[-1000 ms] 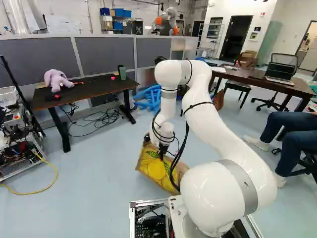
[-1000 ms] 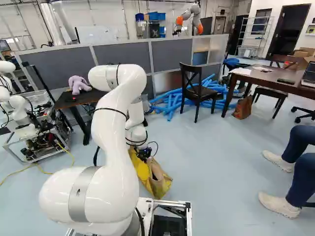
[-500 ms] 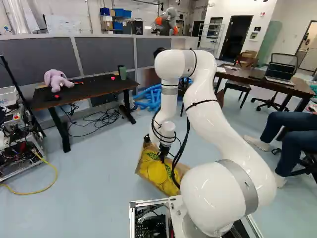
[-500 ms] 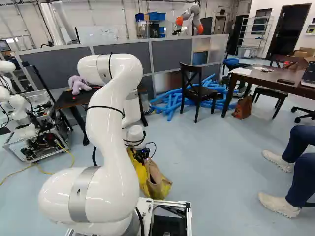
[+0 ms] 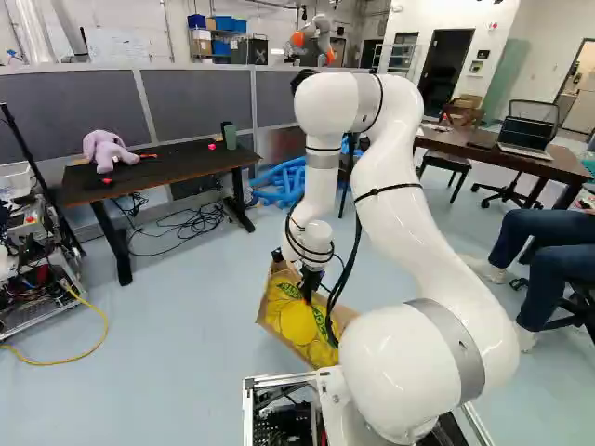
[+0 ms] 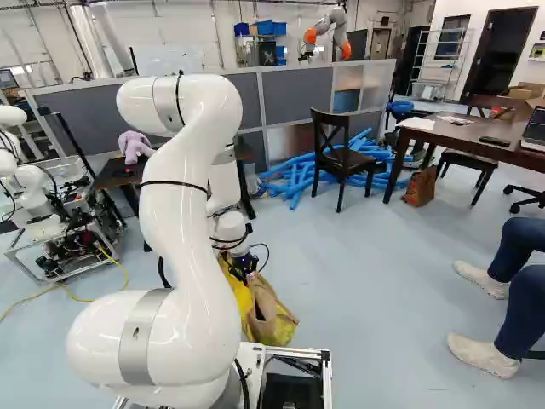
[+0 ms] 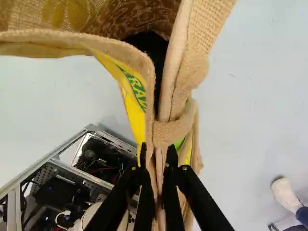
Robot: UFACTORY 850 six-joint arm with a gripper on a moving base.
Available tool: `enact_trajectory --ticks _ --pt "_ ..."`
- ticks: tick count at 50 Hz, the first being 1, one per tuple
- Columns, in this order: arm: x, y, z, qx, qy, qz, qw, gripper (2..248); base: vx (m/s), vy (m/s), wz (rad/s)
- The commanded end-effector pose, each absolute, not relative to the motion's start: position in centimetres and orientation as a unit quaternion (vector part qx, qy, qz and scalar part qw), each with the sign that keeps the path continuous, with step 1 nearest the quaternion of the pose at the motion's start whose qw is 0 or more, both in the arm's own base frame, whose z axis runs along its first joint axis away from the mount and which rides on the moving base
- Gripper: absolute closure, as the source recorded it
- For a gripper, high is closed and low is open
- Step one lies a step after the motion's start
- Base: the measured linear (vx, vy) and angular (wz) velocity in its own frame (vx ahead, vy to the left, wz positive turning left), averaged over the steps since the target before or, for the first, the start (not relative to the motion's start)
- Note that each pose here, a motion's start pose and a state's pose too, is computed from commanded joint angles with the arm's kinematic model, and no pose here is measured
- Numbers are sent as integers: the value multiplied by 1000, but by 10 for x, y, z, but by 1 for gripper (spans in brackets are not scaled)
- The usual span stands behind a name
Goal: Pick up the bag on the ground and place it on the table
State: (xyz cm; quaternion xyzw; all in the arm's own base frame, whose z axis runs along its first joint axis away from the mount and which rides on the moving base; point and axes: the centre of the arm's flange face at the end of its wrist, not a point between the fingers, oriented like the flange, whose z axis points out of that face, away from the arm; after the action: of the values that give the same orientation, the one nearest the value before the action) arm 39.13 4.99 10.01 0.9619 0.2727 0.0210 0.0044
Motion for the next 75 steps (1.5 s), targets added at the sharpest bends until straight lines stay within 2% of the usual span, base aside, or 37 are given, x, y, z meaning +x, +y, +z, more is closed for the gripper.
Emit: enact_trajectory --ticks 34,75 --pt "391 27 151 974 225 9 2 229 0 0 0" --pt "419 8 214 980 199 12 -2 229 0 0 0"
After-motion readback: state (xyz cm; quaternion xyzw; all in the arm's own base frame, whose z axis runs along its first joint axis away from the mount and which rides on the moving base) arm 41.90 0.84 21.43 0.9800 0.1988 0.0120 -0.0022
